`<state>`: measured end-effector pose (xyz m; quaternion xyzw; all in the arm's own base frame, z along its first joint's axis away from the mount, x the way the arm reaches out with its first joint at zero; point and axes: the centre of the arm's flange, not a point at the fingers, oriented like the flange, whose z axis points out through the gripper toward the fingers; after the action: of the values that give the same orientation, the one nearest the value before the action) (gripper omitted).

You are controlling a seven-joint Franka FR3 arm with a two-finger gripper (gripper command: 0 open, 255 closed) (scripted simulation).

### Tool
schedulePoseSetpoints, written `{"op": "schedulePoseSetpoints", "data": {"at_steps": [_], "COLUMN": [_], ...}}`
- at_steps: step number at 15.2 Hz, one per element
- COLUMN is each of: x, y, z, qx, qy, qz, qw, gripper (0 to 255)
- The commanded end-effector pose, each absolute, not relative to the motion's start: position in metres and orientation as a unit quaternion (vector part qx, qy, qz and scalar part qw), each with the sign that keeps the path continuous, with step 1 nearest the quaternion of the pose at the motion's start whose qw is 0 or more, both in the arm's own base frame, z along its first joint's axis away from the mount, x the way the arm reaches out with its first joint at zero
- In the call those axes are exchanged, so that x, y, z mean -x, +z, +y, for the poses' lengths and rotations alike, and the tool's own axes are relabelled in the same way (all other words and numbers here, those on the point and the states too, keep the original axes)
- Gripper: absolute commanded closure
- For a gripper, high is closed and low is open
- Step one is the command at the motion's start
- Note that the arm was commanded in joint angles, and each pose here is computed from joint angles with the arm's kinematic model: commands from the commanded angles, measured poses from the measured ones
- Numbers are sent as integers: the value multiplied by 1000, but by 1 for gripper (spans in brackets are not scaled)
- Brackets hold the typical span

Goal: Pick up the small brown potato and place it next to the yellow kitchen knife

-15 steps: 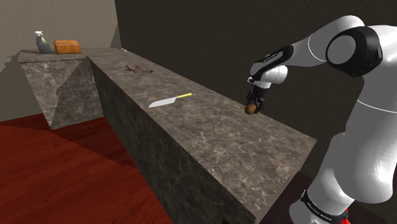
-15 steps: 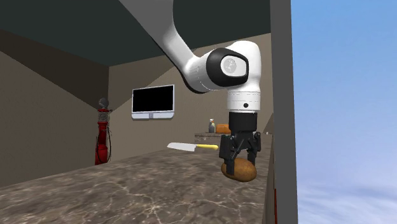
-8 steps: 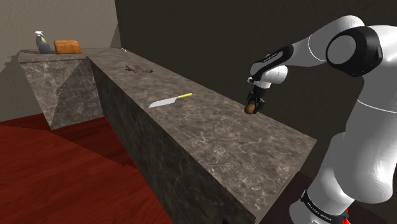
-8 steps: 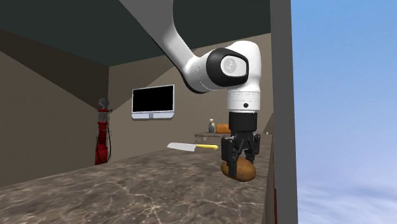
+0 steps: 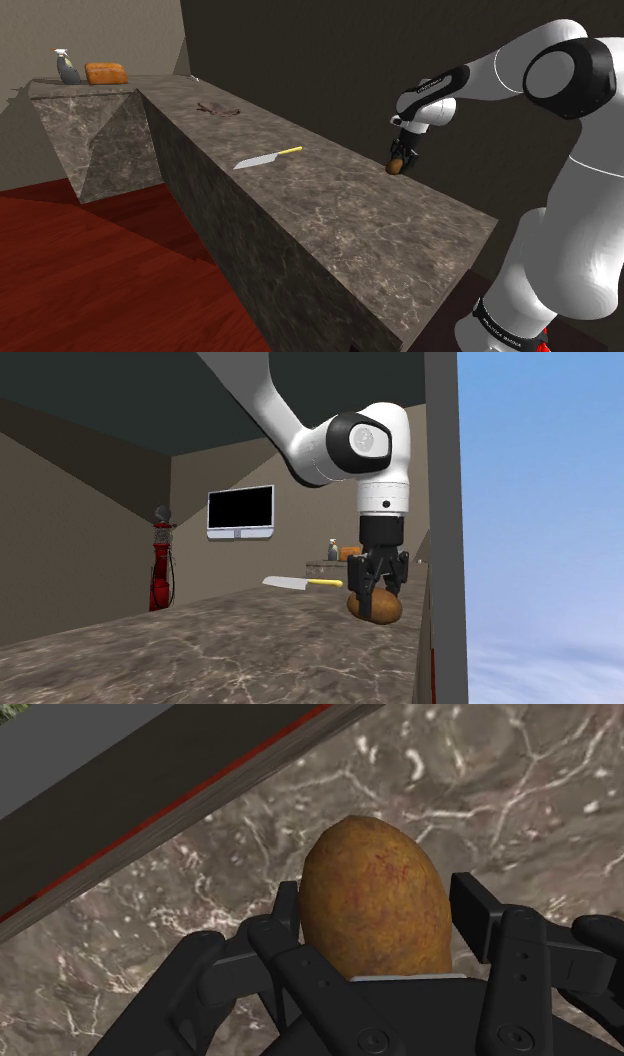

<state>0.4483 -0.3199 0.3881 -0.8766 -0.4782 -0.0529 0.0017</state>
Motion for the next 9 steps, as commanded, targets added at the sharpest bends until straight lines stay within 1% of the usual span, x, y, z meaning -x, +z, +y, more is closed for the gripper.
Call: {"op": "schedulePoseSetpoints", "data": {"at_steps": [1, 9], "x": [-450, -450], "y": [398, 440], "z": [-320, -320], "qx": [877, 877], "qy": [-53, -53], "qz": [-478, -478], "qw": [2, 2], "gripper": [255, 255]}}
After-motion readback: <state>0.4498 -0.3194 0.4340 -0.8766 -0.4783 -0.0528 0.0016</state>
